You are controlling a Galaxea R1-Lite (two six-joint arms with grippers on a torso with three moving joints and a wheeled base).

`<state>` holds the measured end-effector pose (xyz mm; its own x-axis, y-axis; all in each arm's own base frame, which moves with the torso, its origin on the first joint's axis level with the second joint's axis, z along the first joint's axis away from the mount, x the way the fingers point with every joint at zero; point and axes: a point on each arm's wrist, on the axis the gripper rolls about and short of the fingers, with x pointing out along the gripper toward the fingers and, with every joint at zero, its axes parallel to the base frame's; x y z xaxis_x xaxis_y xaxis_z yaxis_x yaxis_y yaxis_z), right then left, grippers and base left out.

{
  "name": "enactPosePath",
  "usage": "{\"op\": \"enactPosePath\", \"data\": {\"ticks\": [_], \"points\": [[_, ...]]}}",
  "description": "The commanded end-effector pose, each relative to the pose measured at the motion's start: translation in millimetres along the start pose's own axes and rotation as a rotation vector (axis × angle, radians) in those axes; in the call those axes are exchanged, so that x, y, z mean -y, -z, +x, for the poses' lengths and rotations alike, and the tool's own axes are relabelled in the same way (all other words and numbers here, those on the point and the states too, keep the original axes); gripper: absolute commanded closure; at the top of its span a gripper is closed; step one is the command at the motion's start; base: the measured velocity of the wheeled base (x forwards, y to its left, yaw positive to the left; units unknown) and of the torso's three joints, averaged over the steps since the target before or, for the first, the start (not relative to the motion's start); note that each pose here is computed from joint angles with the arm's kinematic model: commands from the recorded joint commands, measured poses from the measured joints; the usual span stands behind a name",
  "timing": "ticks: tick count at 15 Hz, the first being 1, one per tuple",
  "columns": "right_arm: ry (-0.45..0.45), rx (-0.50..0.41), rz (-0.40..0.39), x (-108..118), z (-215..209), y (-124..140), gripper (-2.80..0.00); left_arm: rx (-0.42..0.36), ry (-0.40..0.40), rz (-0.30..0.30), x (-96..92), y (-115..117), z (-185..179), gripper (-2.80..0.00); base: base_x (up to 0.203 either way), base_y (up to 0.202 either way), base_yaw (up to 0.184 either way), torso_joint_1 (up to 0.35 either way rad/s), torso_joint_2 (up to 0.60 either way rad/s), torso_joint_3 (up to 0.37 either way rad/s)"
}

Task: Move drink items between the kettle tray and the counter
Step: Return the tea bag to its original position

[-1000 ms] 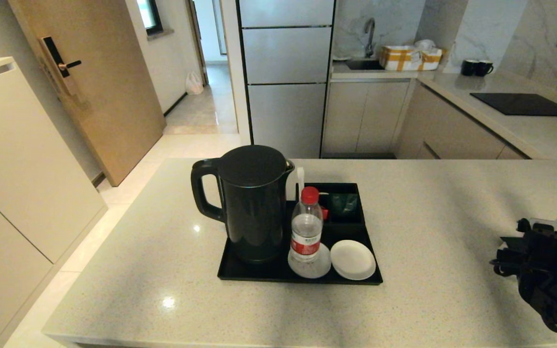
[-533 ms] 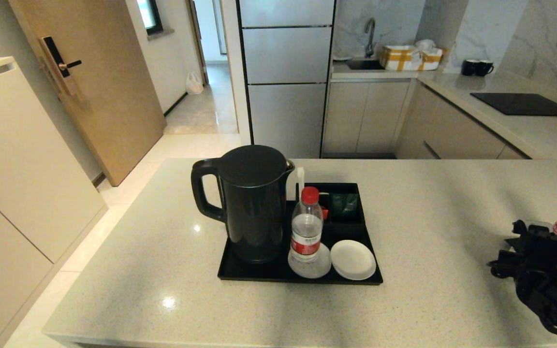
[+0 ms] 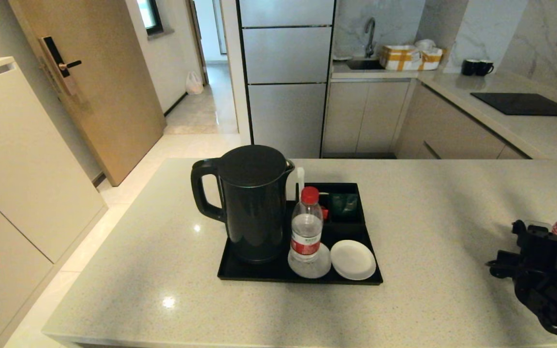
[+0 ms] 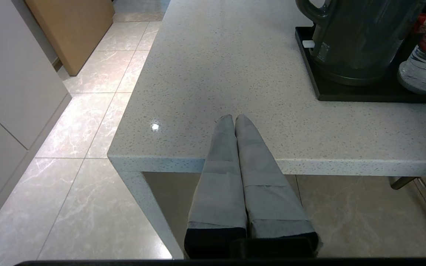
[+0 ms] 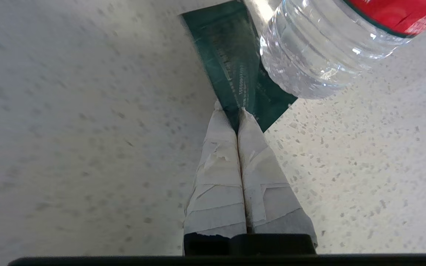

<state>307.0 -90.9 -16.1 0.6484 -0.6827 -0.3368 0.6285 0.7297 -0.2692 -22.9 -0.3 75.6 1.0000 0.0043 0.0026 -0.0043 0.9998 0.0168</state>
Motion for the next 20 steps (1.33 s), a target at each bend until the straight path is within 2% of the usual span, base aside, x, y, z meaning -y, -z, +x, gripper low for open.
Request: {"op": "enactPosePath", "data": {"ticks": [1, 5, 10, 16, 20], "points": [[-0.025, 0.020, 0.017, -6, -8, -5, 0.00, -0.003, -0.001, 0.000, 0.0, 0, 0, 0.00, 0.000, 0.000, 0.000, 0.000, 0.00, 0.000], [-0.120, 0.013, 0.031, -28, -35, -1, 0.00, -0.003, 0.000, 0.000, 0.0, 0, 0, 0.00, 0.000, 0.000, 0.000, 0.000, 0.00, 0.000], [-0.184, 0.022, 0.055, -39, -56, -3, 0.00, -0.003, 0.000, 0.000, 0.0, 0, 0, 0.00, 0.000, 0.000, 0.000, 0.000, 0.00, 0.000], [-0.375, 0.174, 0.138, -55, -121, -47, 0.00, -0.003, 0.000, 0.000, 0.0, 0, 0, 0.00, 0.000, 0.000, 0.000, 0.000, 0.00, 0.000], [-0.494, 0.223, 0.131, -49, -171, -80, 0.00, -0.003, 0.000, 0.000, 0.0, 0, 0, 0.00, 0.000, 0.000, 0.000, 0.000, 0.00, 0.000]]}}
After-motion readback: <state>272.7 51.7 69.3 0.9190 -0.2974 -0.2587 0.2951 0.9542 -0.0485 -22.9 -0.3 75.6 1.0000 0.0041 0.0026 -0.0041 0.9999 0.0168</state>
